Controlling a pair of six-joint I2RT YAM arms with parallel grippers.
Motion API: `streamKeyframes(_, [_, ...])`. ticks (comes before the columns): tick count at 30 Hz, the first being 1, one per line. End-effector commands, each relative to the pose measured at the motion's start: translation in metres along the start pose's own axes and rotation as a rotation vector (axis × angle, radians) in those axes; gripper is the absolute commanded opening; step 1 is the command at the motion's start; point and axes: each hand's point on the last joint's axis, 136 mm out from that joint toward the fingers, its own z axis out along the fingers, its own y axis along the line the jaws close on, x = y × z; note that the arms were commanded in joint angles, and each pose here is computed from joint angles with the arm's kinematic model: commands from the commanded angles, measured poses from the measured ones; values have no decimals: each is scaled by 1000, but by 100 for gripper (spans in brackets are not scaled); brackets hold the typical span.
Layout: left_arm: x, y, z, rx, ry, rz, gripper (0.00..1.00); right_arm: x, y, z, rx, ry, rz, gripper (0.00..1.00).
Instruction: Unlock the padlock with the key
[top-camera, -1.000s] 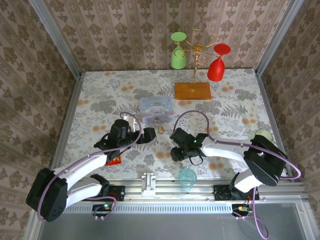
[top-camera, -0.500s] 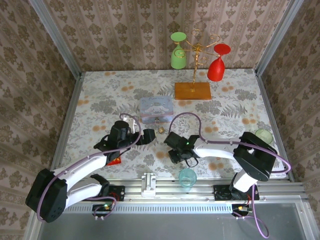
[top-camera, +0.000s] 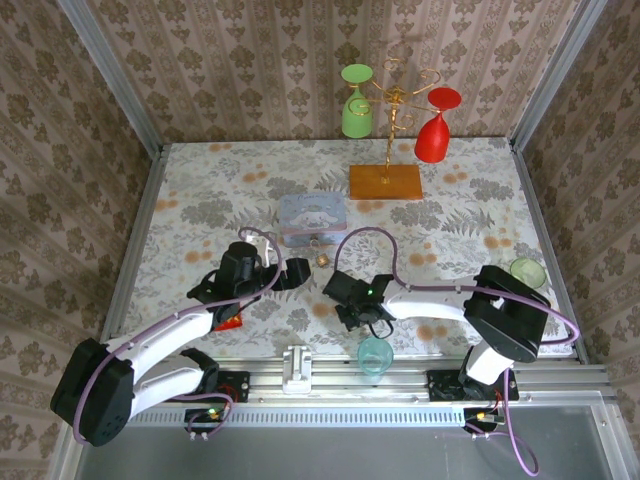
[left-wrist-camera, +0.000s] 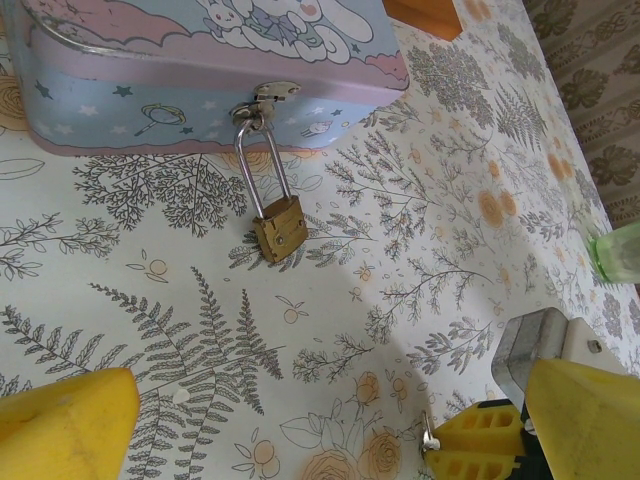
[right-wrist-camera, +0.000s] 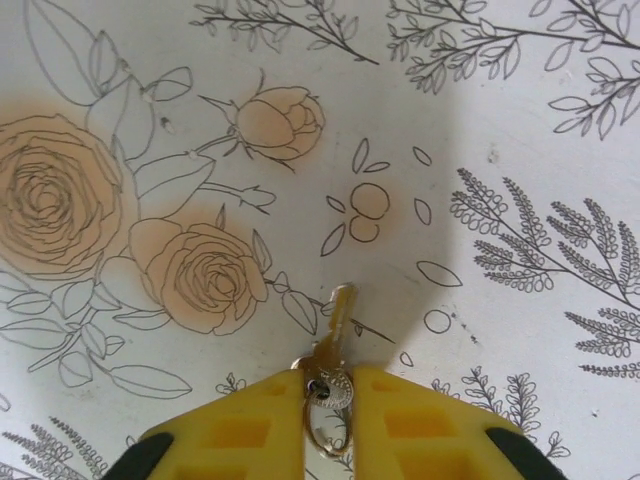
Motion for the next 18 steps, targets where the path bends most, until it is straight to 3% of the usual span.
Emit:
streamKeyframes(1, [3, 2, 0, -9, 1, -20, 100, 21, 0, 9, -33, 41, 25, 11])
streamKeyframes(9, [-1, -10, 5, 60, -6, -43, 100, -12, 5, -13, -256, -77, 90, 0])
streamKeyframes(14, [-10, -42, 5, 239, -56, -39, 91, -41, 0, -49, -445, -222, 121, 0])
streamKeyframes(18, [-7, -53, 11, 277, -23, -21, 87, -51, 5, -75, -535, -298, 37, 0])
